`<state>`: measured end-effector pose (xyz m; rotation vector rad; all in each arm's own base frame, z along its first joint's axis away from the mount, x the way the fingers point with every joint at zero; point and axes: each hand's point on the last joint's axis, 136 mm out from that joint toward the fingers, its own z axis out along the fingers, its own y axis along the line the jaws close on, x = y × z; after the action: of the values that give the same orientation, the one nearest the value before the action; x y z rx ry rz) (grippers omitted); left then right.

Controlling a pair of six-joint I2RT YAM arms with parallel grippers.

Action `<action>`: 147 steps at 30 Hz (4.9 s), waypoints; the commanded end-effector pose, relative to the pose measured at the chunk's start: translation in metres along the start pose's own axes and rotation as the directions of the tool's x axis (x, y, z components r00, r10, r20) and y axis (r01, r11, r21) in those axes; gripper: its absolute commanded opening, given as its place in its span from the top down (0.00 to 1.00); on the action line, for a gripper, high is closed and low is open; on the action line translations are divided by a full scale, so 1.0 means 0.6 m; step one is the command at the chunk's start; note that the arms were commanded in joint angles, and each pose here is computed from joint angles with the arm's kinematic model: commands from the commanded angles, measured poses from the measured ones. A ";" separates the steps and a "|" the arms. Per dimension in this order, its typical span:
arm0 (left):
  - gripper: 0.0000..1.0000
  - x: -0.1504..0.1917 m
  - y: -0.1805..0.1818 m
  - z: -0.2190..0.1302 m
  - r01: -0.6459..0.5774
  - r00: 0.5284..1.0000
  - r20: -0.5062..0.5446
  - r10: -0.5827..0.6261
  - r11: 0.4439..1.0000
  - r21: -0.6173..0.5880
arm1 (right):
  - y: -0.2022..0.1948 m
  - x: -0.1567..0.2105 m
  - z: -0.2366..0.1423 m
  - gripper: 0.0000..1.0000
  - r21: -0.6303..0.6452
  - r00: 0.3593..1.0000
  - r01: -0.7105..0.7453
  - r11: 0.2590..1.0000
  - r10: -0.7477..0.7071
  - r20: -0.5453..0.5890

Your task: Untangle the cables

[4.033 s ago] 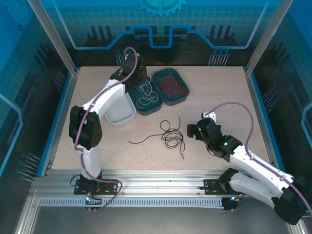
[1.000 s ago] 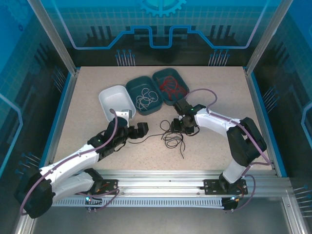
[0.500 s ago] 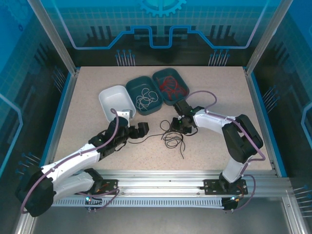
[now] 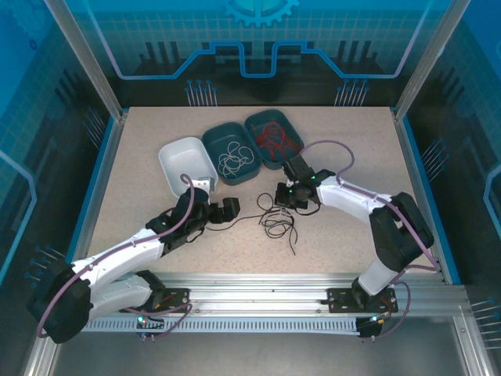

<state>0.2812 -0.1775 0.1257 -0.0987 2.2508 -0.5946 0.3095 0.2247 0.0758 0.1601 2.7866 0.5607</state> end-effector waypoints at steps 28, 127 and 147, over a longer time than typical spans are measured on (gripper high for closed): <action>0.18 0.016 -0.195 0.022 -0.183 0.971 -0.033 0.235 0.832 0.523 | 0.232 -0.022 -0.331 1.00 -0.490 0.862 0.467 0.736 -0.256 0.437; 1.00 -0.356 -0.307 -0.159 -0.429 0.819 0.512 0.258 0.869 0.248 | -0.098 -0.038 -0.244 0.00 -0.043 0.888 0.073 0.996 -0.045 0.458; 1.00 -0.381 -0.055 0.089 0.010 0.996 0.093 -0.014 0.999 0.049 | -0.110 -0.048 -0.264 0.00 0.045 0.895 0.022 0.999 -0.039 0.444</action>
<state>0.4658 -0.1743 0.2817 -0.0506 2.0636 -0.5780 0.2837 0.1075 0.1878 0.1888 2.3587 0.4266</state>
